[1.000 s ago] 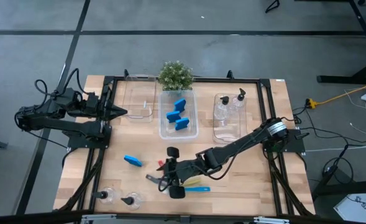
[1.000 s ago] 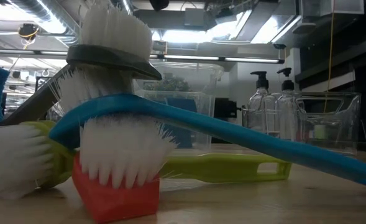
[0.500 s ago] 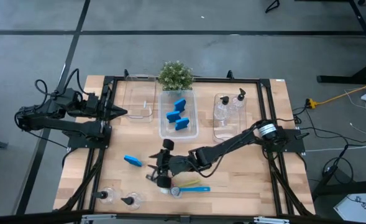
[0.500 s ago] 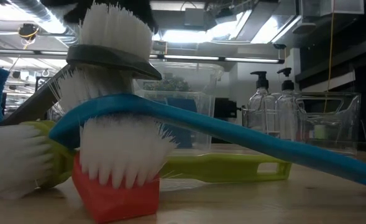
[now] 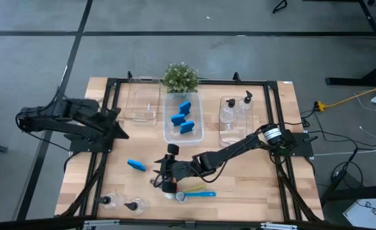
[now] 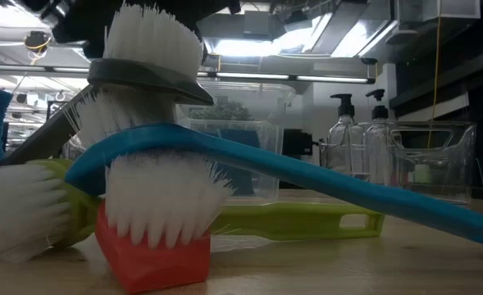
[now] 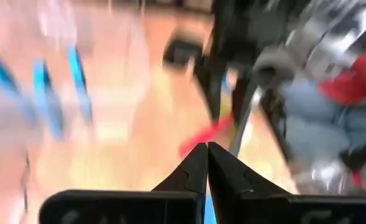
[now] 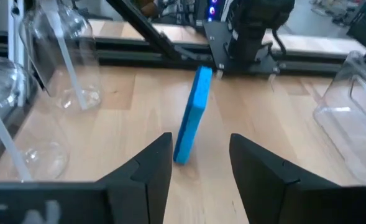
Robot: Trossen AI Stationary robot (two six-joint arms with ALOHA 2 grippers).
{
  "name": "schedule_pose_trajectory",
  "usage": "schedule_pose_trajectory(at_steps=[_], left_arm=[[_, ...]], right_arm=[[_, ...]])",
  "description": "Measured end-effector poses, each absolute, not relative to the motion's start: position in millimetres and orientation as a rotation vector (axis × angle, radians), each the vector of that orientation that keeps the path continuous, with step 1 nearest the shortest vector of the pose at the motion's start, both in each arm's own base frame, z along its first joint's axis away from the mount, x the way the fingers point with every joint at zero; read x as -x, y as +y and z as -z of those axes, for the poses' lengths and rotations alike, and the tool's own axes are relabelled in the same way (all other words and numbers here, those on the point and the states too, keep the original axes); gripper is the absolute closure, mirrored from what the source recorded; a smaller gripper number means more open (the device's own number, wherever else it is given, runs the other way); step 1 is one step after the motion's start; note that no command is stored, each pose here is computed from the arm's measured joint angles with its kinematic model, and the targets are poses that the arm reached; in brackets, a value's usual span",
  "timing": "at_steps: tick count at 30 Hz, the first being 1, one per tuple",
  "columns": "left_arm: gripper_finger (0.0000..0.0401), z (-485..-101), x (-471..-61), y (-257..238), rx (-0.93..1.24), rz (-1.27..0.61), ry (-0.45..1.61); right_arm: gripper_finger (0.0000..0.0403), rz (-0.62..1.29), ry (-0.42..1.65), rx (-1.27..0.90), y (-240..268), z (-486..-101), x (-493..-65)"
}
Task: Pick & Place Kitchen Sink Supplies
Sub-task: Put the blue sponge into the middle transparent bin
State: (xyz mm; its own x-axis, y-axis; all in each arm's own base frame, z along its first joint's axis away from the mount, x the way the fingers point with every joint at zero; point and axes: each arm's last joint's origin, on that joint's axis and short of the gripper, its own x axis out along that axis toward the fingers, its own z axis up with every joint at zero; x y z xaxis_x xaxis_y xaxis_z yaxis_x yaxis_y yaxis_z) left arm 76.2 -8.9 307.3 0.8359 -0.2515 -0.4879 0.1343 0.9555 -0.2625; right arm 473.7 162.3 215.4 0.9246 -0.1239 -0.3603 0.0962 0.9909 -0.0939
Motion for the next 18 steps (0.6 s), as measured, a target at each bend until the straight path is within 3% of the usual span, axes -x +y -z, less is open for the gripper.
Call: schedule_pose_trajectory(at_steps=[6,18], left_arm=[[0.0394,-283.7,-90.5,-15.7,0.241,0.244,0.774],[0.0394,-263.1,-120.9,-39.1,0.164,0.314,1.009]], right_arm=[[0.0244,0.12,0.398,0.054,161.9,-213.1,-472.7],[0.0244,0.122,0.424,0.063,161.5,-210.6,-471.6]])
